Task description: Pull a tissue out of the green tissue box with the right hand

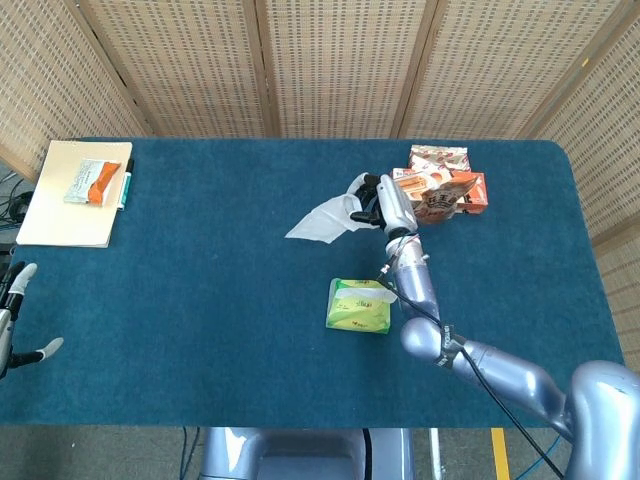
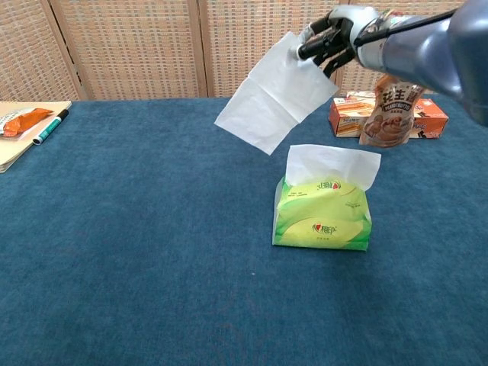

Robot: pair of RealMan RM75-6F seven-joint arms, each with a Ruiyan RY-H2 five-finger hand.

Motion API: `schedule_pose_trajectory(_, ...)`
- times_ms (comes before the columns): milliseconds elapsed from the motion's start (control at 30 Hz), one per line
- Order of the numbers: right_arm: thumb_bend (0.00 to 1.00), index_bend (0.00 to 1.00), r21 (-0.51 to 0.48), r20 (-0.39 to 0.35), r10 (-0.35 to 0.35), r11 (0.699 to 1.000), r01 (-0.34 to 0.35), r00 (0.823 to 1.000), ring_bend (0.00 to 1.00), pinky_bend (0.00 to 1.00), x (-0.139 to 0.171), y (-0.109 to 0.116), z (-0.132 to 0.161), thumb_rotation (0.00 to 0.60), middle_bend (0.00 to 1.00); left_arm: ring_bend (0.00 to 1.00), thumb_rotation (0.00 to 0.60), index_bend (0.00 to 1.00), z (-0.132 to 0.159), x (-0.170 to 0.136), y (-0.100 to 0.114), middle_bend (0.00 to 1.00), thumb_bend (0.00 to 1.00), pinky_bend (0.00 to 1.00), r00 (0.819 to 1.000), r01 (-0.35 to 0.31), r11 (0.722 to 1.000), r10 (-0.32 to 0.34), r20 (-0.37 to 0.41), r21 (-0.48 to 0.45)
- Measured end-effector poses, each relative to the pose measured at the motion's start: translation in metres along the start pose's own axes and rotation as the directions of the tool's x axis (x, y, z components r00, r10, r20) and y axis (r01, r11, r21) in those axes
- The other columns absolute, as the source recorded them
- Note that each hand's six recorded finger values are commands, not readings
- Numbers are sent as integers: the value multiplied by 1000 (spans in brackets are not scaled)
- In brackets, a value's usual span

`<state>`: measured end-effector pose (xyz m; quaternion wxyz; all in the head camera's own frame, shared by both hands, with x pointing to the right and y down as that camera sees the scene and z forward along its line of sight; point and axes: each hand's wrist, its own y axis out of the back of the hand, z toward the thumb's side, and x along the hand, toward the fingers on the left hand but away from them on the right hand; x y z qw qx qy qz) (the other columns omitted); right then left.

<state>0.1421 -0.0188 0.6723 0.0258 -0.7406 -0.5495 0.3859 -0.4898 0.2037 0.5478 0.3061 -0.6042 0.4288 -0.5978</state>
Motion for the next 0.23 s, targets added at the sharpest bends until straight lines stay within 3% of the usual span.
schedule_pose_trajectory(233, 553, 678, -146, 87, 69, 988, -55, 994, 592, 660, -12, -38, -29, 600, 664, 0, 600, 0, -7, 3, 0, 0, 0, 0, 1000, 7, 1000, -7, -10, -3)
